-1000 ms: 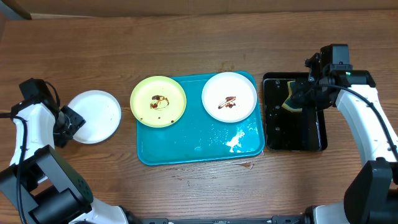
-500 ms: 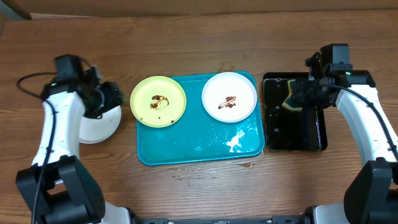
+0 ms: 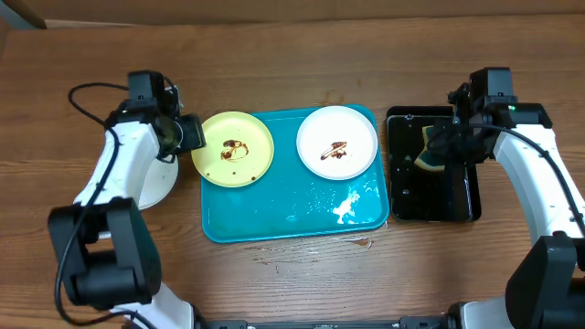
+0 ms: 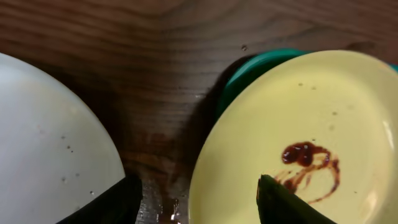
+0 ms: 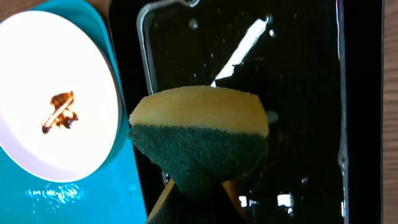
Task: Clean dirty plates on tray and stack at the side
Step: 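Grip the yellow-green plate rim with left gripper and pull it forward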
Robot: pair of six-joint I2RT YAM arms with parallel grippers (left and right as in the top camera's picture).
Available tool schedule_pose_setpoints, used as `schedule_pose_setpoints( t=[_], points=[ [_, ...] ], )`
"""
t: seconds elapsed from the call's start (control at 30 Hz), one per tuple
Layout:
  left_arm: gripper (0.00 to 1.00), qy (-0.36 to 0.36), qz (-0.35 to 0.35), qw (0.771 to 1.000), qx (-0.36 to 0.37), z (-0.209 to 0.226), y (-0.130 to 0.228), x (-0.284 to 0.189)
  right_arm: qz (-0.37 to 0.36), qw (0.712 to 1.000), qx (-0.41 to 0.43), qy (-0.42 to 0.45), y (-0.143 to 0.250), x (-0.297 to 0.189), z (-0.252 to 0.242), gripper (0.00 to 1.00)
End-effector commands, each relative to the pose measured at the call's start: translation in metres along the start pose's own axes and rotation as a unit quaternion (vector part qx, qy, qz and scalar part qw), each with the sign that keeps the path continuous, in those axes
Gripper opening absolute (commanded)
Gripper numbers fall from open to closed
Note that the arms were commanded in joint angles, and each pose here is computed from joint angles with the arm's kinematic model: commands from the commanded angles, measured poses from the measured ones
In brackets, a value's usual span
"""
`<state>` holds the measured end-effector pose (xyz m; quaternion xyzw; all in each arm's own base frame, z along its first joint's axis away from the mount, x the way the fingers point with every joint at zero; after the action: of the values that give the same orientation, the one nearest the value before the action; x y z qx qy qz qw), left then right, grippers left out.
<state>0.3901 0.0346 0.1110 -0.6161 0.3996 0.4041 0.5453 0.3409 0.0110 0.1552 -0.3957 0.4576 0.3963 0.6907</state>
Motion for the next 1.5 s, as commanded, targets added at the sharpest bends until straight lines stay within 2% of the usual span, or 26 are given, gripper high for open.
schedule_pose_setpoints(
  t=[0.0,0.07,0.13,0.2,0.3,0.57,0.97,1.23,1.3,1.47],
  points=[
    [0.47,-0.007,0.039,0.999,-0.003,0.002,0.009,0.027,-0.001,1.0,-0.006,-0.006,0.0,-0.002,0.004,0.04],
    [0.32,-0.005,0.049,0.999,-0.005,0.002,0.012,0.031,-0.001,1.0,-0.005,-0.006,0.0,-0.002,0.004,0.04],
    [0.23,-0.003,0.051,0.999,-0.009,0.001,0.013,0.031,-0.001,1.0,-0.005,-0.006,0.0,-0.002,0.004,0.04],
    [0.19,0.008,0.053,0.999,-0.009,-0.002,0.014,0.031,-0.001,1.0,-0.005,-0.006,0.0,-0.002,0.004,0.04],
    [0.05,0.01,0.066,0.998,-0.011,-0.002,0.019,0.031,-0.001,1.0,-0.005,-0.006,0.0,-0.002,0.004,0.04],
    [0.04,0.024,0.119,0.992,-0.025,-0.006,0.039,0.026,0.0,1.0,-0.005,-0.003,0.0,-0.002,0.003,0.04],
    [0.04,0.069,0.143,0.987,-0.017,-0.031,0.052,-0.006,-0.016,1.0,-0.006,0.025,-0.005,-0.003,-0.004,0.04],
    [0.04,0.027,0.184,0.981,0.048,-0.061,0.073,-0.003,-0.014,0.999,-0.005,0.028,-0.002,0.003,-0.006,0.04],
    [0.04,0.002,0.194,0.98,0.048,-0.065,0.079,-0.004,-0.018,0.999,-0.006,0.037,-0.002,0.006,-0.01,0.04],
    [0.04,-0.002,0.198,0.979,0.058,-0.08,0.083,-0.004,-0.036,0.999,-0.009,0.032,-0.001,0.025,-0.014,0.04]
  ],
)
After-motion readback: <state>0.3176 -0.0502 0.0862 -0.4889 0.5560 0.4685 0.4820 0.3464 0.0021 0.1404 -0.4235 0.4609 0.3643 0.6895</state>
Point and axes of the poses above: each gripper's point midway between its finger pads, its own x axis out along the fingers, its own z axis along the line the jaws close on, y = z × x, the point moved 5 cm from there along -x, back along the fingers, and after that the axes turned 10 degrees about x, right-handed, at the moved point
